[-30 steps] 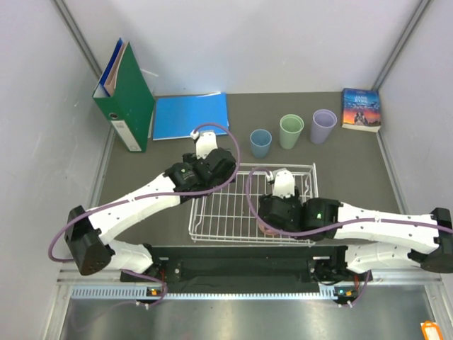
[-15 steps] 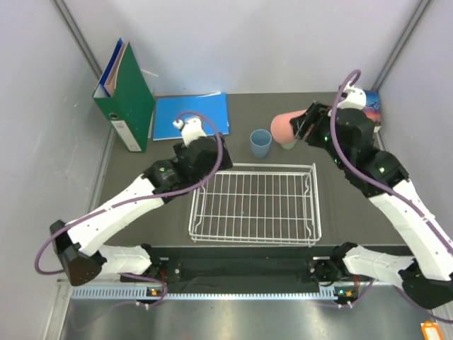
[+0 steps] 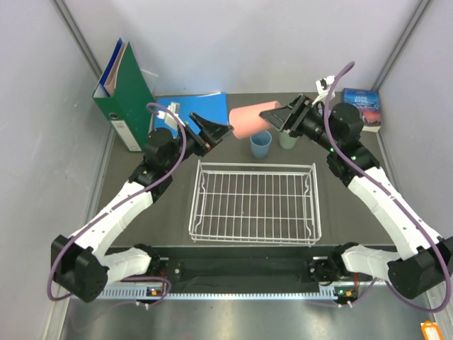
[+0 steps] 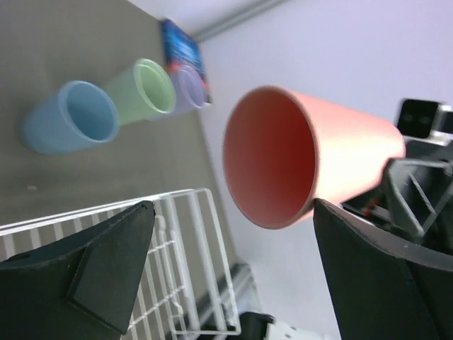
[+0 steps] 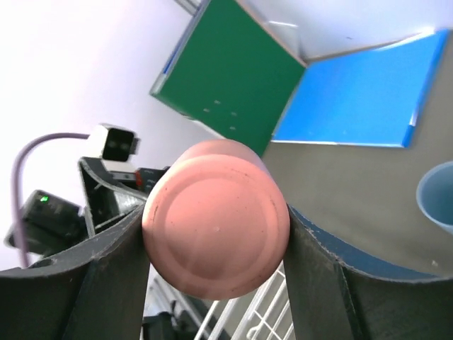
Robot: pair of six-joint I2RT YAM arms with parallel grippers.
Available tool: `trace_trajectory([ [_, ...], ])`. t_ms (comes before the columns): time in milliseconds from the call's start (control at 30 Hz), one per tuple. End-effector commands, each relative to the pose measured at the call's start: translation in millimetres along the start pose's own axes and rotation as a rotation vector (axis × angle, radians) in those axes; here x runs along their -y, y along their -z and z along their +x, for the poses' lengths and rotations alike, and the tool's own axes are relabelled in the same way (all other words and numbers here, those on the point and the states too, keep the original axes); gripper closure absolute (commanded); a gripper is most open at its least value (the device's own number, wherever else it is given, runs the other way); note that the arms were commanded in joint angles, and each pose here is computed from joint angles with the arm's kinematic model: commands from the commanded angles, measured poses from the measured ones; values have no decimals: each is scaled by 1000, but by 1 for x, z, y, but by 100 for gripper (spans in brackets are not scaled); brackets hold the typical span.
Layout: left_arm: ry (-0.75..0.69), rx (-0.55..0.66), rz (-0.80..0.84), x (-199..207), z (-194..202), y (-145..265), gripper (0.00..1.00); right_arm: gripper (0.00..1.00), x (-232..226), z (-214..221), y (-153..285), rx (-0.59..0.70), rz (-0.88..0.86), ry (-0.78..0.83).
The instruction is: Unload the cups from the dish rack
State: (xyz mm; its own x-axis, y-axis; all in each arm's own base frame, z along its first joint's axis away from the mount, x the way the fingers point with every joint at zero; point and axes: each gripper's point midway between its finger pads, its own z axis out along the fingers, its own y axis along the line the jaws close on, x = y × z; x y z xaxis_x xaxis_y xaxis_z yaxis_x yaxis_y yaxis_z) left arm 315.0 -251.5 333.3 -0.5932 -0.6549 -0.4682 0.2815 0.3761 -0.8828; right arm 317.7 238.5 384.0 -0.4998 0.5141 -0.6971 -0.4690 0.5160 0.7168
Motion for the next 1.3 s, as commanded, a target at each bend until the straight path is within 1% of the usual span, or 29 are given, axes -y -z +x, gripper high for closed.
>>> trace_trajectory([
  [0, 12, -57, 307, 66, -1, 12, 2, 100, -50, -24, 3, 56, -234, -2],
  [300, 4, -21, 339, 74, -14, 11, 3, 100, -36, -14, -15, 21, -233, -20],
  [433, 1, -34, 376, 81, -14, 9, 4, 100, -32, -5, -23, -6, -255, -53],
  [533, 14, -53, 420, 86, -11, 8, 8, 100, -28, 2, -30, -31, -280, -87],
  [600, 26, -79, 437, 87, -7, 8, 9, 100, -25, 10, -36, -63, -285, -111],
  [700, 46, -111, 478, 88, -2, 6, 16, 100, -27, 19, -42, -93, -314, -126],
  [733, 59, -116, 500, 88, -1, 4, 25, 100, -29, 20, -44, -100, -323, -131],
  [767, 66, -123, 509, 88, 0, 4, 31, 100, -32, 23, -45, -113, -335, -134],
  [833, 72, -141, 509, 84, 3, 0, 42, 100, -33, 27, -49, -131, -341, -135],
  [867, 71, -146, 506, 83, 4, -2, 53, 100, -34, 29, -49, -136, -344, -132],
  [967, 50, -158, 491, 81, 5, -4, 69, 100, -34, 25, -48, -132, -335, -94],
  [1000, 43, -159, 483, 79, 4, -5, 87, 100, -31, 27, -48, -146, -308, -93],
  [1033, 21, -157, 481, 81, 2, -6, 100, 100, -34, 22, -48, -134, -310, -58],
  [1067, 31, -165, 430, 72, 2, -10, 100, 91, -35, 20, -47, -132, -305, -48],
  [1100, 22, -163, 415, 71, 1, -10, 100, 83, -30, 19, -47, -133, -263, -49],
  [1133, -11, -152, 411, 72, -4, -10, 100, 75, -33, 11, -47, -113, -252, -2],
  [1167, -22, -143, 388, 69, -8, -11, 100, 56, -31, 7, -46, -106, -222, 12],
  [1200, 0, -166, 292, 51, -5, -17, 100, 48, -24, -6, -47, -53, -150, 30],
  [1233, -56, -162, 252, 51, -11, -20, 100, 42, -17, -12, -44, -61, -68, 69],
  [1267, -80, -142, 188, 43, -17, -25, 100, 30, -12, -21, -43, -40, -8, 92],
])
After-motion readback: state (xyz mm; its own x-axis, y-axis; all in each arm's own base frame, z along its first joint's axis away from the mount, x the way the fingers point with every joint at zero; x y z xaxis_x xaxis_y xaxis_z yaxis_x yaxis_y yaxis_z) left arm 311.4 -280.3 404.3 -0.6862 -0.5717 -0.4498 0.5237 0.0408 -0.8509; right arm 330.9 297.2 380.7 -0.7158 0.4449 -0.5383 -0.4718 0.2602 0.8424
